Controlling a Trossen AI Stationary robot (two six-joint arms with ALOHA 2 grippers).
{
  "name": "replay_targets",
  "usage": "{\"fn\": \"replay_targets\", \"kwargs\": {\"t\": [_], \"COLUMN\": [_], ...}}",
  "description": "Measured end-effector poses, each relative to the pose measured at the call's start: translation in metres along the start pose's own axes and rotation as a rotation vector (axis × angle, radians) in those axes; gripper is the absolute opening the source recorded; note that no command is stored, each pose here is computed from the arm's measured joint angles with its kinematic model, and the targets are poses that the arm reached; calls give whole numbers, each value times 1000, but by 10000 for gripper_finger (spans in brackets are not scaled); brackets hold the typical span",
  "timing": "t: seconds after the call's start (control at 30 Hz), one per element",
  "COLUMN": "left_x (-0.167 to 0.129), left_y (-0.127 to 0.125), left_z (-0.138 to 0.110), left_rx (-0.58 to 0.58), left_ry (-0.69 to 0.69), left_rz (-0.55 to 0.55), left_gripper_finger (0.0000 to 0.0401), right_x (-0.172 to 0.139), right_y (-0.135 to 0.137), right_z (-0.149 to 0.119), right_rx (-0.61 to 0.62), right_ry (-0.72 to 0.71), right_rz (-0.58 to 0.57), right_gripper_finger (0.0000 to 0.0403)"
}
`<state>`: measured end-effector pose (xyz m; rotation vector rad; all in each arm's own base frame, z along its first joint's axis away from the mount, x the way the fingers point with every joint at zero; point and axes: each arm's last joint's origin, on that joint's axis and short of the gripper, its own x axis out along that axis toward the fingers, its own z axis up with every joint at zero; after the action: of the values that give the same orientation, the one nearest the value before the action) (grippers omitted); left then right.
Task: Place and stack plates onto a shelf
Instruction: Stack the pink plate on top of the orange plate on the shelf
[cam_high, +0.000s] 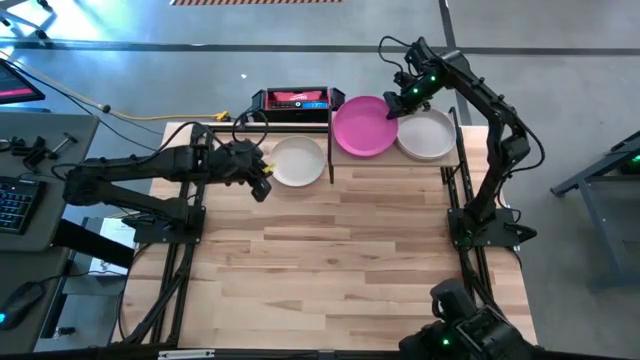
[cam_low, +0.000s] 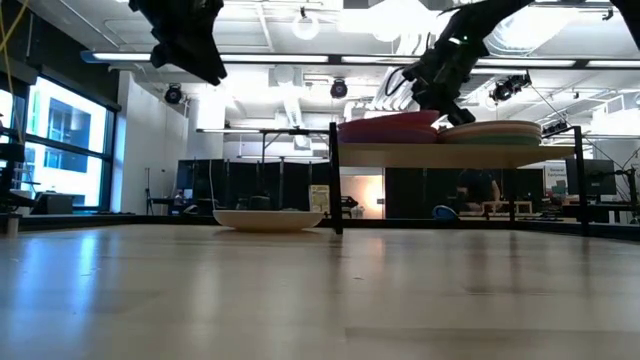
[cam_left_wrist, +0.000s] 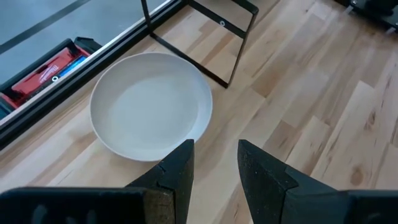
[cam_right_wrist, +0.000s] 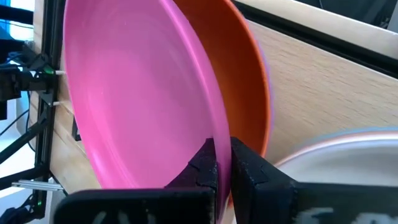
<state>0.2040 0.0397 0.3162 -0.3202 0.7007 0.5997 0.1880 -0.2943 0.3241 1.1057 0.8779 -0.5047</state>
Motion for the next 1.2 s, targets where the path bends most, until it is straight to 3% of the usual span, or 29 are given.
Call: {"fn": "replay_targets", "kwargs": {"t": [0.43, 0.87, 1.2], "left_x": [1, 1, 1], "left_y": [3, 3, 3], "left_z": [1, 1, 1], "left_rx": [-11, -10, -9], "left_ry": [-1, -1, -3], "left_rz": [10, 11, 15], "left_gripper_finger": [111, 111, 111], "right_x": [2, 5, 7], "right_y": [0, 6, 9], "right_z": [2, 3, 0], "right_rx": [-23, -45, -22], "right_ry": [-30, -45, -14], "right_rz": [-98, -105, -79], "right_gripper_finger": [5, 92, 102]}}
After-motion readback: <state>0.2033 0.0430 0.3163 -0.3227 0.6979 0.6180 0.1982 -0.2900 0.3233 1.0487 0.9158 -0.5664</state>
